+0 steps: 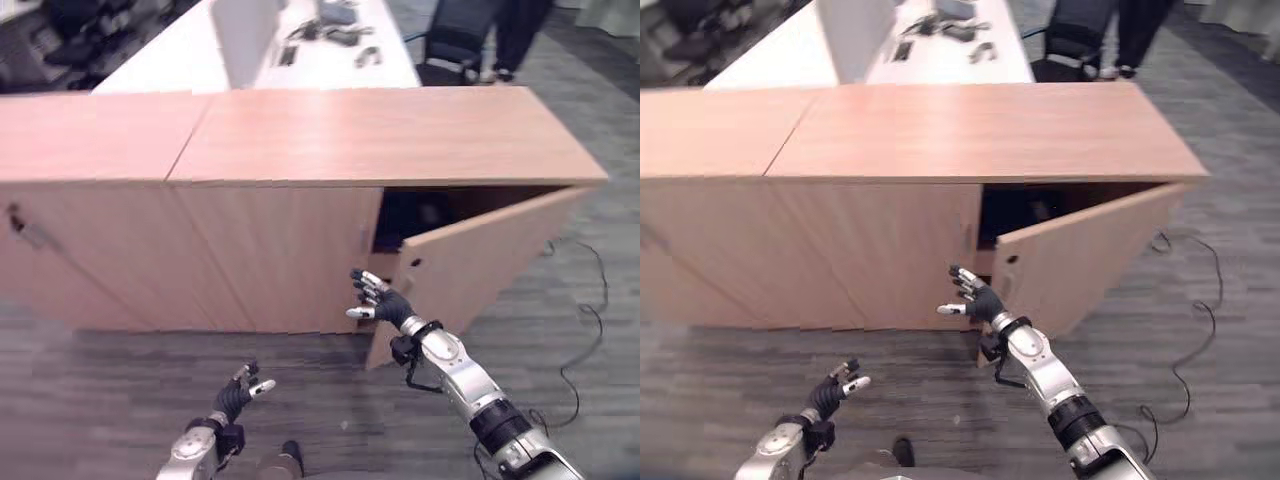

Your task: Put the empty folder in the office cabinet

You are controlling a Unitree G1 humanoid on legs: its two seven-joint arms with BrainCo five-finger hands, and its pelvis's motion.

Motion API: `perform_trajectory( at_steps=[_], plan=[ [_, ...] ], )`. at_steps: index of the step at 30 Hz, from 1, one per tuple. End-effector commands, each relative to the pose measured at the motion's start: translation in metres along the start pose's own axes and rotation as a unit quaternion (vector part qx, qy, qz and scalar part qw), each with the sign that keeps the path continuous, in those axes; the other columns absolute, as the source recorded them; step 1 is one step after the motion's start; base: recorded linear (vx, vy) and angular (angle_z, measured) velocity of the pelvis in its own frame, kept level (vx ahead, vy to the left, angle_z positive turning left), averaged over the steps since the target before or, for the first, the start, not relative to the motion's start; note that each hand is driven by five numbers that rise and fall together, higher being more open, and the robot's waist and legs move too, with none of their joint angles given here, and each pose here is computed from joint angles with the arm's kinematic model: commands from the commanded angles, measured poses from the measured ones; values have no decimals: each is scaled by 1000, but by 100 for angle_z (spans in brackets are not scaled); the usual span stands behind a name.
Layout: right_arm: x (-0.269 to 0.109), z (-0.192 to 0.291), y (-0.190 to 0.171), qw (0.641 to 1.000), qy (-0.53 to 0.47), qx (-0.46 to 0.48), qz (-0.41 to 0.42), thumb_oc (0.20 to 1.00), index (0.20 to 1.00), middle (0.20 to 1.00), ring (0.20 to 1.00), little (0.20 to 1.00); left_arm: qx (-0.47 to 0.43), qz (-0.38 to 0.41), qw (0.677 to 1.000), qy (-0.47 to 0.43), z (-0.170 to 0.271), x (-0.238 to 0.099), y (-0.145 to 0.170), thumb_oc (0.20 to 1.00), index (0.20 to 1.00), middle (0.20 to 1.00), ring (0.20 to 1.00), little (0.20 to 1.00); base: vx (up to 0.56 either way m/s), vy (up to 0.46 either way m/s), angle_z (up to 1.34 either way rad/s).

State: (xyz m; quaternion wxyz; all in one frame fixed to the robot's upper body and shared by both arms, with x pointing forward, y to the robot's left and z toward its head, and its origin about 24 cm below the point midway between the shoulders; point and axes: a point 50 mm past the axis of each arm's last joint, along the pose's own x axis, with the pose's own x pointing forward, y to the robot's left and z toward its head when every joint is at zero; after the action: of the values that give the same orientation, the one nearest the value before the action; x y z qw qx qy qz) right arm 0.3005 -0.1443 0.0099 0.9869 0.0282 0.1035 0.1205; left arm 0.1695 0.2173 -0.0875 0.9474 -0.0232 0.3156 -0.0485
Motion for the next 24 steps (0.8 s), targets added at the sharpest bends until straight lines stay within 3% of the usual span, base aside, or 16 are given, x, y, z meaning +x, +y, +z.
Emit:
perform_trajectory(
  at_steps=[1,3,7,12,18,24],
  plan=[
    [8,36,-38,995,-63,-14,-75,1000,1000,1000,1000,1000,32,-25,998,-45,23,0,4,1000,1000,1000,1000,1000,116,138,49],
    [7,42,-58,992,-62,-19,-112,1000,1000,1000,1000,1000,37,-27,998,-49,27,-1,7,1000,1000,1000,1000,1000,34,5,36],
    [-14,63,-146,964,-46,-18,-262,1000,1000,1000,1000,1000,50,-46,995,-70,44,-2,12,1000,1000,1000,1000,1000,140,-141,55],
    [-45,89,-206,937,-28,-29,-348,1000,1000,1000,1000,1000,59,-54,994,-75,49,-1,15,1000,1000,1000,1000,1000,132,-132,72],
    [-53,106,-224,935,5,-55,-351,1000,1000,1000,1000,1000,46,-75,994,-68,41,-4,5,1000,1000,1000,1000,1000,94,-150,49],
    [-26,88,-192,958,24,-70,-277,1000,1000,1000,1000,1000,36,-73,995,-58,31,-6,0,1000,1000,1000,1000,1000,-17,-102,-2]
  ],
)
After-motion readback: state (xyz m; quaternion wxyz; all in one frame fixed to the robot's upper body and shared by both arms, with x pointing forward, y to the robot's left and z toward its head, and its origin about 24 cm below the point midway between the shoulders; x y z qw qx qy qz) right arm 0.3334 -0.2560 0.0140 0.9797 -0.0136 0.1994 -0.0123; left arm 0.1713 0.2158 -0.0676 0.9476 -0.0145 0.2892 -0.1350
